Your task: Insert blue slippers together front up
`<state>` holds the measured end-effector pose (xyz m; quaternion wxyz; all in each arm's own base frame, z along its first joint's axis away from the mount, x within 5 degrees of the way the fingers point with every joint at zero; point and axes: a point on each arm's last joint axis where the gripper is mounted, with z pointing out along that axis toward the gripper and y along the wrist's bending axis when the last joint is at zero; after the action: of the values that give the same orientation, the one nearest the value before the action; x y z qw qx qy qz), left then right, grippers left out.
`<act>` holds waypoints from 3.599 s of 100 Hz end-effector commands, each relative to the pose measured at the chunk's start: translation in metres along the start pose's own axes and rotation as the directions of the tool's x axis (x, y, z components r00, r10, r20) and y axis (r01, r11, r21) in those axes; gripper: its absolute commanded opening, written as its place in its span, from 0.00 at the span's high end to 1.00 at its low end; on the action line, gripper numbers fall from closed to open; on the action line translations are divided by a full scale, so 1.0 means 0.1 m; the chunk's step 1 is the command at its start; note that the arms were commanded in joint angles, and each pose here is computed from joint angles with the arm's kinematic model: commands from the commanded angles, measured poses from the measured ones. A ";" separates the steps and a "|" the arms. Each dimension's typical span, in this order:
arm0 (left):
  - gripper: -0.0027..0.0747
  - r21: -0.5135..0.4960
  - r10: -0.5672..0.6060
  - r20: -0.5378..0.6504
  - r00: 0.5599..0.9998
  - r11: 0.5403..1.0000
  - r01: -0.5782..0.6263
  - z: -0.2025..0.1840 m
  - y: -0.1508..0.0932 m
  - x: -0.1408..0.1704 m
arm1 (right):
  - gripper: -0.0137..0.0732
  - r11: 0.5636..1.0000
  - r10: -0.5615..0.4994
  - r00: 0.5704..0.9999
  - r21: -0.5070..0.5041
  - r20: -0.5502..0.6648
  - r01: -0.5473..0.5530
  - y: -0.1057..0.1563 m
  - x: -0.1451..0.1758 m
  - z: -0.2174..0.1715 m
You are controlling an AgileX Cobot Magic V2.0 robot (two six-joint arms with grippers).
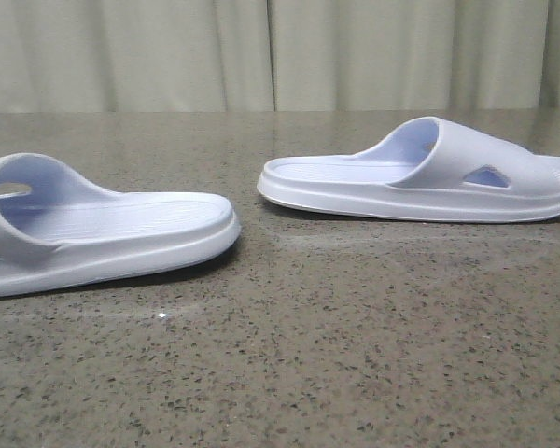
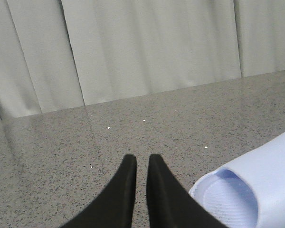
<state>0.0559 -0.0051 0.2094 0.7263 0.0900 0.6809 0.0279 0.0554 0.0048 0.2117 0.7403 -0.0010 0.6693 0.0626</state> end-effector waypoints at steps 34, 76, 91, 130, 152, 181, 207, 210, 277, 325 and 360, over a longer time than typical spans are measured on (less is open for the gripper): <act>0.94 -0.004 -0.051 0.109 0.993 0.999 0.051 -0.03 0.01 -0.07 | 0.97 1.000 -0.007 0.997 -0.013 0.081 0.008 0.01 -0.02 -0.02; 0.94 0.019 -0.423 0.110 0.899 0.906 0.424 -0.03 0.03 -0.08 | 0.97 0.987 0.163 0.986 -0.006 0.019 -0.163 0.01 -0.11 -0.03; 0.94 0.028 -0.529 0.114 0.841 0.848 0.529 -0.03 0.04 -0.11 | 0.97 0.987 0.163 0.987 -0.010 -0.008 -0.163 0.03 -0.28 -0.06; 0.94 0.086 -0.506 0.133 0.853 0.863 0.498 -0.11 0.06 -0.49 | 0.97 0.987 0.159 0.985 -0.011 -0.074 -0.160 0.08 -0.68 -0.10; 0.94 0.127 -0.422 0.061 0.905 0.902 0.412 -0.20 0.06 -0.91 | 0.97 0.988 0.152 0.977 0.001 -0.147 -0.153 0.11 -1.00 0.04; 0.94 0.143 -0.347 -0.047 0.937 0.926 0.350 -0.13 0.12 -1.47 | 0.97 0.990 0.140 0.953 0.023 -0.270 -0.138 0.15 -1.38 0.33; 0.94 0.137 -0.287 -0.206 0.936 0.938 0.317 0.11 0.14 -1.69 | 0.97 0.991 0.131 0.939 0.032 -0.319 -0.127 0.17 -1.60 0.55; 0.94 0.134 -0.282 -0.209 0.936 0.940 0.313 0.14 0.14 -1.70 | 0.97 0.992 0.129 0.939 0.033 -0.320 -0.125 0.17 -1.62 0.57; 0.58 0.097 -0.178 -0.314 0.933 0.971 0.218 0.58 0.24 -1.97 | 0.71 0.996 0.084 0.907 0.055 -0.413 -0.067 0.18 -2.00 1.02; 0.29 0.097 -0.203 -0.285 0.937 0.966 0.239 0.60 0.24 -2.00 | 0.47 0.996 0.089 0.910 0.054 -0.405 -0.074 0.17 -1.95 1.20; 0.29 0.097 -0.201 -0.303 0.932 0.966 0.240 0.60 0.23 -1.96 | 0.47 0.984 0.178 0.805 0.074 -0.567 -0.165 0.21 -1.65 1.50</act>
<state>0.1014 -0.0192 0.3966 0.5749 0.0641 0.8124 -0.0735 0.1759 0.0210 0.3823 0.4723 0.0472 0.8739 0.1045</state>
